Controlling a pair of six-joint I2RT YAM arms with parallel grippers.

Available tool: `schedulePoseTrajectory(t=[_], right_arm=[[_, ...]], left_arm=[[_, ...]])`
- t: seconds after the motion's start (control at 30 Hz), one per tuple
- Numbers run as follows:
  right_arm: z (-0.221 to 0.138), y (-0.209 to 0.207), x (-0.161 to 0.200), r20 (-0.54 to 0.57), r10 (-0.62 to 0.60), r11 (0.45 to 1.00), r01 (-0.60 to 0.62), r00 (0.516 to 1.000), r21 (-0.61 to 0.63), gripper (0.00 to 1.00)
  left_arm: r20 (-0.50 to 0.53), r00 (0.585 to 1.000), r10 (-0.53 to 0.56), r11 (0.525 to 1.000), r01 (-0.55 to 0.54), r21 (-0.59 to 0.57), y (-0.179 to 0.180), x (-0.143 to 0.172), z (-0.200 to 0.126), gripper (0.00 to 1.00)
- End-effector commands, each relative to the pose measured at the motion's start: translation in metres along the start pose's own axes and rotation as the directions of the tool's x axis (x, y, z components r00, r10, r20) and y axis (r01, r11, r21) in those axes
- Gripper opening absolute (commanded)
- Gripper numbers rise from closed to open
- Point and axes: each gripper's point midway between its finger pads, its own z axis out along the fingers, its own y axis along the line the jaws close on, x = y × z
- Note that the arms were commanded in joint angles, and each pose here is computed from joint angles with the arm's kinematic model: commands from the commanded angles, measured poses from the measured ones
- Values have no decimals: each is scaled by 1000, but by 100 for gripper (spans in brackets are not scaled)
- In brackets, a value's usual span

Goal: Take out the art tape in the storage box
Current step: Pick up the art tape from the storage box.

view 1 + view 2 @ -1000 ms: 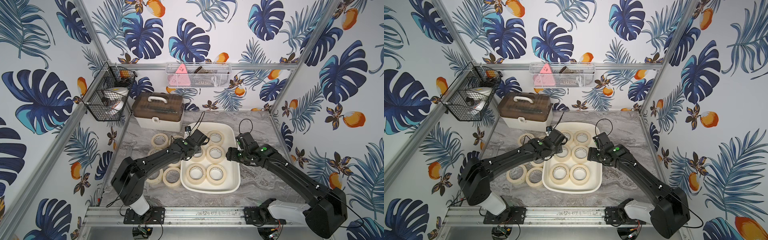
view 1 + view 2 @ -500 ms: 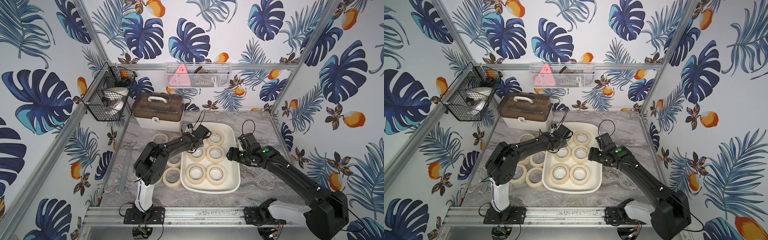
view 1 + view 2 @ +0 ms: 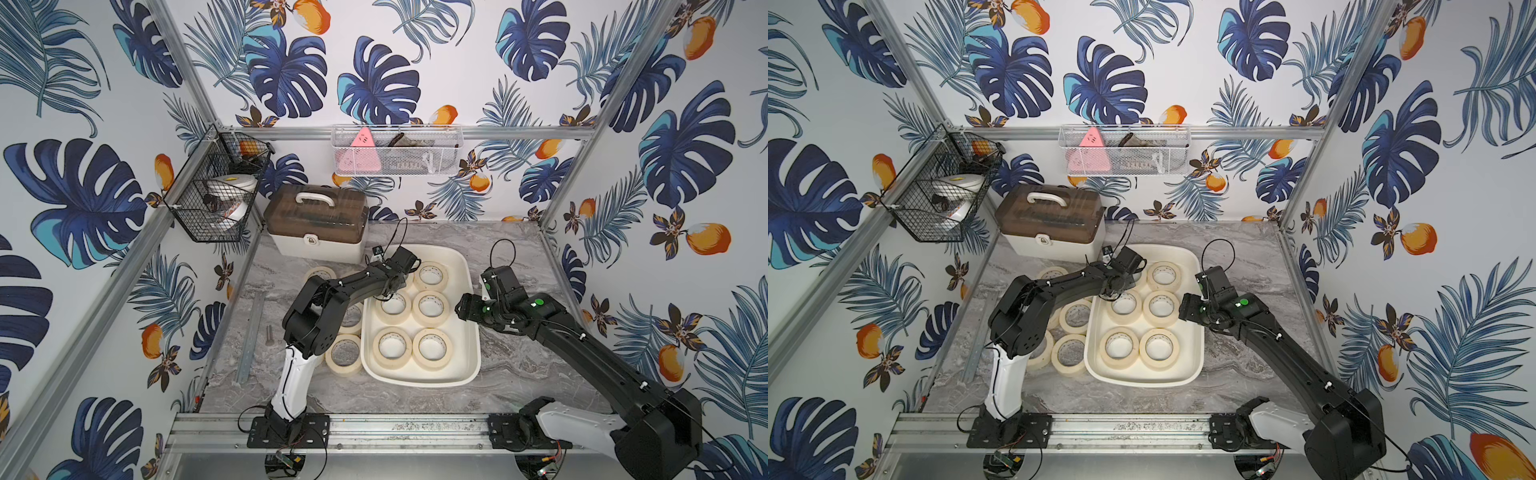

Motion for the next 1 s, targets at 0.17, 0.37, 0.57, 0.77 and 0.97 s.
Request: schedulePoseTrajectory(t=[0.17,0.37,0.57,0.77,0.97], right_arm=[[-1,-1,-3,8,-12,1000,12,1000,-2,79],[-2,-2,-3,9,-10,1000,10,1000,-3,79],[-4,0,-4,11,-6,1000,6,1000,-14,79],[-6,3,-8,18,-5,1000,5,1000,-27,78],[-17,6,-18,46,-19,1000,20,999,-24,78]], left_arm=[[-54,998,-7,999,5,-36,8,16,20,48],[-38,999,-6,1000,6,-25,8,12,17,33],[17,1000,-12,1000,12,15,9,-10,-19,15],[101,994,31,999,-35,41,6,-29,-57,5],[154,965,214,971,-228,77,-20,-28,-99,3]])
